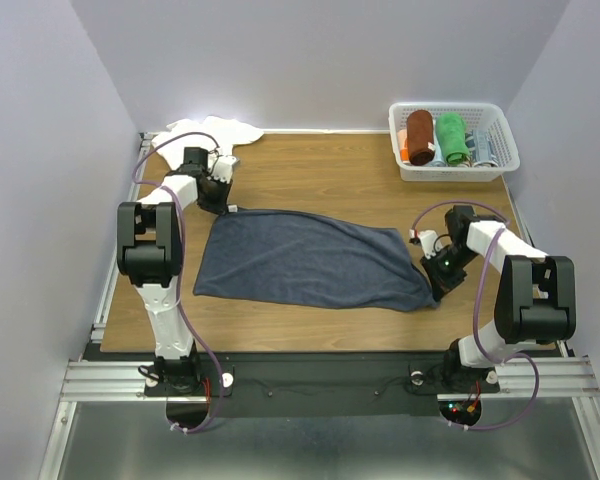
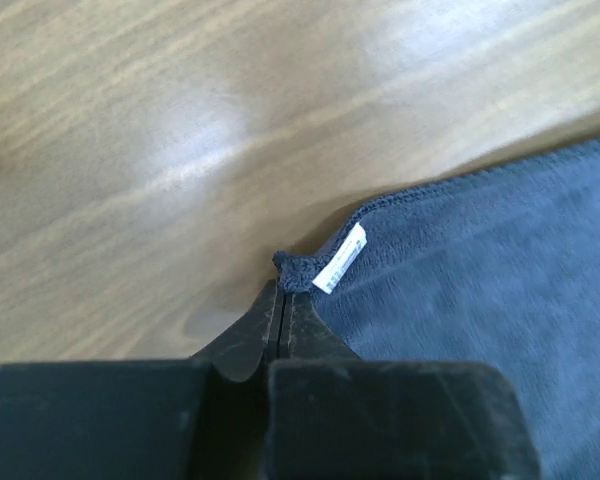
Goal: Roll the towels
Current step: Flatten the towel
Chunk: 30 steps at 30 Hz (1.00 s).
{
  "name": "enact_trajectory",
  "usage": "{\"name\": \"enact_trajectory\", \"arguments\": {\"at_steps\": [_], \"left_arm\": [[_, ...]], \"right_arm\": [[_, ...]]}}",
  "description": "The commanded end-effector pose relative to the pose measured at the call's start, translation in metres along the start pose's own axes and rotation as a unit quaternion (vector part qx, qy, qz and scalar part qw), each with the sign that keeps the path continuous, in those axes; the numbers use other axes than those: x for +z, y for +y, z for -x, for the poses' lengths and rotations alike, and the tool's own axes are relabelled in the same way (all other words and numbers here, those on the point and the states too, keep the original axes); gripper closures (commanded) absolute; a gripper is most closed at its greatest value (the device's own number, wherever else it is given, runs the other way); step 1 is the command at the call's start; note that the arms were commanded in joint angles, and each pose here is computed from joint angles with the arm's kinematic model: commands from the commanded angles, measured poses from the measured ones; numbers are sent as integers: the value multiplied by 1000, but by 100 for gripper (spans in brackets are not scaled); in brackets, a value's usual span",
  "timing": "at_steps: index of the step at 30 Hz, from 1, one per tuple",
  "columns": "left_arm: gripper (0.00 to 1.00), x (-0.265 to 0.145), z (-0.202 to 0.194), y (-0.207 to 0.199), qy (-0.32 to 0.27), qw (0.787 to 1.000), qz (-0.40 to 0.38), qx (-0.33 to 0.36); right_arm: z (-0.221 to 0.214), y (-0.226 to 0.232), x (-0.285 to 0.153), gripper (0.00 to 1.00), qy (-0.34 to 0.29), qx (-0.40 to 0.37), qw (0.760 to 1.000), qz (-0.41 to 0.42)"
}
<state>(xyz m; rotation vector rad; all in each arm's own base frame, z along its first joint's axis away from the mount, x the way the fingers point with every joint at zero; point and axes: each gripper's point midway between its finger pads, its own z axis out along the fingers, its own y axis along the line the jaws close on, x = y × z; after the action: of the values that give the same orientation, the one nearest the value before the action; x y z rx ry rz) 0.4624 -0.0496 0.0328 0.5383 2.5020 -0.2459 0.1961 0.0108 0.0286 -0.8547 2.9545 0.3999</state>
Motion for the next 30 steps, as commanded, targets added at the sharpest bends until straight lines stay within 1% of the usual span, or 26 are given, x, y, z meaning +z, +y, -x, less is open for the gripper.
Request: {"name": "enact_trajectory", "arguments": {"at_steps": [1, 2, 4, 5, 7, 8, 9, 10, 11, 12, 13, 14, 15, 16, 18, 19, 20, 21, 22, 24, 25, 27, 28, 30], "left_arm": [[100, -70, 19, 20, -39, 999, 32, -9], [100, -82, 5, 32, -24, 999, 42, -14], [100, -91, -18, 52, 2, 997, 66, -28], [100, -92, -38, 55, 26, 997, 66, -35], [100, -95, -66, 72, 52, 995, 82, -38], [100, -90, -85, 70, 72, 994, 78, -41], [100, -88, -91, 72, 75, 993, 81, -38], [100, -85, -98, 71, 81, 993, 78, -36], [100, -80, -103, 67, 85, 993, 70, -38], [100, -73, -109, 65, 93, 993, 61, -43], [100, -69, -111, 63, 93, 993, 54, -50], [100, -66, -112, 61, 95, 993, 49, -53], [100, -61, -114, 61, 96, 993, 47, -55], [100, -60, -115, 61, 95, 993, 45, -58], [100, -57, -114, 61, 95, 993, 42, -60], [100, -57, -112, 60, 93, 993, 39, -61], [100, -56, -112, 59, 92, 993, 38, -62], [100, -57, -107, 60, 88, 994, 39, -60], [100, -57, -107, 60, 88, 994, 39, -60], [100, -57, -103, 59, 84, 994, 36, -60], [100, -57, -102, 58, 83, 994, 33, -60], [100, -57, -99, 58, 79, 994, 32, -64], [99, -56, -97, 57, 77, 994, 30, -64], [98, -56, -96, 58, 75, 995, 29, -65]], "right_arm": [[-5, -1, 1, 99, 4, -8, 1000, -8], [-4, 1, 0, 99, -1, -9, 1000, -6], [-8, 5, 0, 99, 0, -15, 1000, 2], [-9, 9, -1, 99, -1, -18, 1000, 9], [-8, 16, -6, 100, -9, -33, 999, 25], [-7, 19, -9, 98, -13, -40, 999, 31], [-5, 23, -13, 90, -17, -47, 998, 40], [0, 30, -18, 57, -34, -55, 996, 54], [6, 33, -27, 42, -43, -64, 995, 62], [14, 34, -33, 34, -57, -68, 994, 65], [23, 37, -37, 29, -74, -61, 993, 73], [33, 37, -41, 30, -86, -58, 992, 77], [56, 32, -55, 37, -119, -60, 988, 73], [72, 25, -54, 41, -131, -29, 988, 72], [98, 16, -62, 43, -160, -14, 985, 69], [125, 6, -67, 44, -186, 10, 980, 66], [137, 1, -70, 44, -199, 20, 978, 64], [148, -3, -71, 43, -207, 27, 976, 62], [169, -7, -78, 40, -230, 17, 972, 48], [182, -9, -69, 36, -227, 31, 972, 50], [198, 1, -66, 34, -233, 8, 971, 48], [205, 7, -47, 29, -214, 8, 975, 49], [212, 16, -39, 28, -211, -6, 976, 51], [217, 25, -29, 24, -204, -10, 977, 57]]}}
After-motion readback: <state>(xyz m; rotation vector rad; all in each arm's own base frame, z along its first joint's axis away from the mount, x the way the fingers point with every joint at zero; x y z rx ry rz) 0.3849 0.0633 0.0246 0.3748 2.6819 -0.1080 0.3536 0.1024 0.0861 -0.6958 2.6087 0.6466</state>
